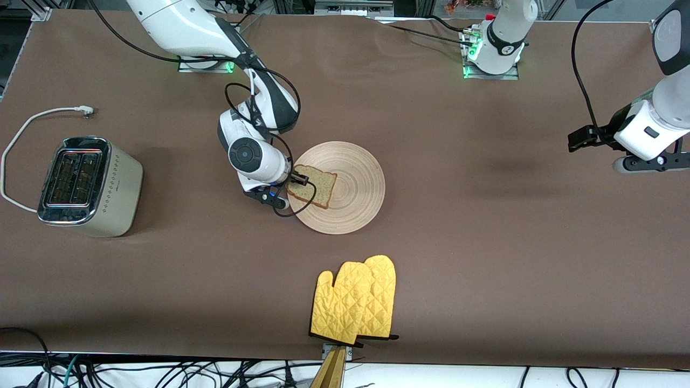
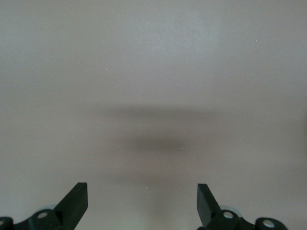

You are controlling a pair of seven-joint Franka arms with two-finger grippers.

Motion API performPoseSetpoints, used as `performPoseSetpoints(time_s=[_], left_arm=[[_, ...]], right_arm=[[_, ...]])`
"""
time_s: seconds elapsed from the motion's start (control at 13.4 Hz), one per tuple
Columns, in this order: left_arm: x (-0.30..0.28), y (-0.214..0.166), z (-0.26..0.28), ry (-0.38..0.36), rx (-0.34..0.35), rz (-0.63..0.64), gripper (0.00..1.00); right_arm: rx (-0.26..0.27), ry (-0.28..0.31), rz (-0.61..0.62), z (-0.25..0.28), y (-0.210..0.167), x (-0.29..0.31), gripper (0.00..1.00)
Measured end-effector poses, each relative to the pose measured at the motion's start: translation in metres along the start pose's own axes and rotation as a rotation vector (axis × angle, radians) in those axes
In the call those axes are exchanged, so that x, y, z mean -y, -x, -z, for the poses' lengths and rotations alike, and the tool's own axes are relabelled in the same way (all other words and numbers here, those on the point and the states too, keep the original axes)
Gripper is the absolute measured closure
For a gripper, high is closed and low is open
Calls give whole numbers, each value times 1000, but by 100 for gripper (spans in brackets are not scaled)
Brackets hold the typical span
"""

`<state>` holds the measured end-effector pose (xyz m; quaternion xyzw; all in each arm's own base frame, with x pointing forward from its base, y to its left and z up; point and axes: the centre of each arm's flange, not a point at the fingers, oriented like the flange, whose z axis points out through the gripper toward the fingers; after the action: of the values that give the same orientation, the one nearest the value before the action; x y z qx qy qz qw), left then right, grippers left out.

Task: Move plate and put bread in toaster
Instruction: 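Lift the bread and carry it to the toaster with the right gripper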

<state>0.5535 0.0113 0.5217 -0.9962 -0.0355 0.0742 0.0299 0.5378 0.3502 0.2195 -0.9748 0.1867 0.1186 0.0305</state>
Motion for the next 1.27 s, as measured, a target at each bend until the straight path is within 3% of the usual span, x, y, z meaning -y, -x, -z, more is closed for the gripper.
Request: performPoseSetpoints(time_s=[0.22, 0.45, 0.74, 1.12, 1.27], left_arm=[[0, 0, -1, 0, 2, 0, 0], [0, 0, -2, 0, 4, 1, 0], [0, -1, -3, 0, 8, 1, 0], [0, -2, -7, 1, 19, 1, 0], [0, -1, -8, 0, 26, 1, 0]], right_arm=[[-8, -12, 21, 11, 6, 12, 93], [14, 21, 44, 43, 5, 23, 93], [-21, 131, 86, 122, -12, 14, 94], [19, 139, 142, 232, -85, -82, 94], [32, 193, 178, 253, -108, -130, 94]])
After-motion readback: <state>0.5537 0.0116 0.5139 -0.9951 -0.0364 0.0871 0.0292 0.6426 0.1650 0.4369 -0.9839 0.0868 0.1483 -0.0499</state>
